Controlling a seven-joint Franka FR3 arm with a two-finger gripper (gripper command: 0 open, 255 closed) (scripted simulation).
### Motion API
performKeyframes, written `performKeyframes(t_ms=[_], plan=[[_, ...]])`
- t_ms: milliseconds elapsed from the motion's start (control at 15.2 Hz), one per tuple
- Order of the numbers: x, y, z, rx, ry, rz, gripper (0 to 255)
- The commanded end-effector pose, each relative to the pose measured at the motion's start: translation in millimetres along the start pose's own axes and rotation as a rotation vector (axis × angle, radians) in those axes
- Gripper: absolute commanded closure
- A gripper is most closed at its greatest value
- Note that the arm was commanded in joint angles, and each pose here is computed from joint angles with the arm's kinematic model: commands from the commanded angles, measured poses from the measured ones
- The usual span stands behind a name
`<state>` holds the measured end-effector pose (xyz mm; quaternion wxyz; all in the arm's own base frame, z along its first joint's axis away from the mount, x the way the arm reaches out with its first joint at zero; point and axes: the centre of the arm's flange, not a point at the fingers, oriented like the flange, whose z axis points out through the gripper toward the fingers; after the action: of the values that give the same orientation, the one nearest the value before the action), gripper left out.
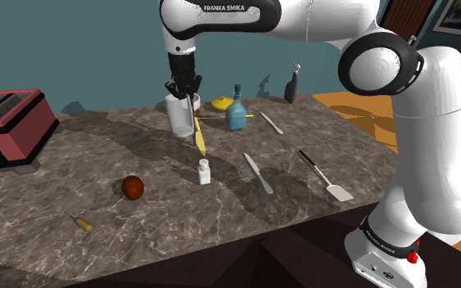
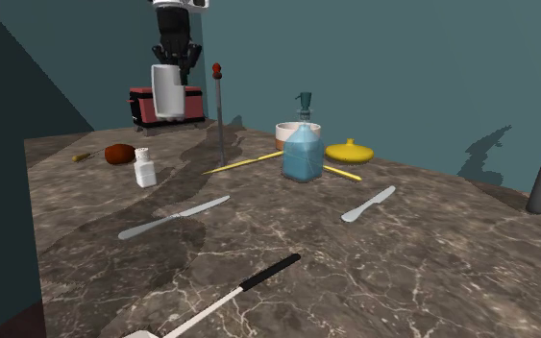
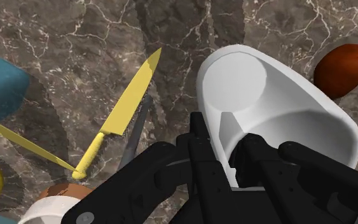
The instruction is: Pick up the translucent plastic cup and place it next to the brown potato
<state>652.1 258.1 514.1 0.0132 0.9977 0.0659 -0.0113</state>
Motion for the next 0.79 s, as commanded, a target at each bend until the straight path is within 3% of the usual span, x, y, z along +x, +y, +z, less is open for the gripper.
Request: performKeyframes(t_ms=[0, 132, 726], plan=[[3.7, -26.4, 5.6, 0.000, 0.001, 0.001, 255], [9.5, -57.1, 11.2, 0.000, 0.001, 0.001, 255], [10.6, -58.3, 58.7, 0.000, 0.001, 0.001, 255]])
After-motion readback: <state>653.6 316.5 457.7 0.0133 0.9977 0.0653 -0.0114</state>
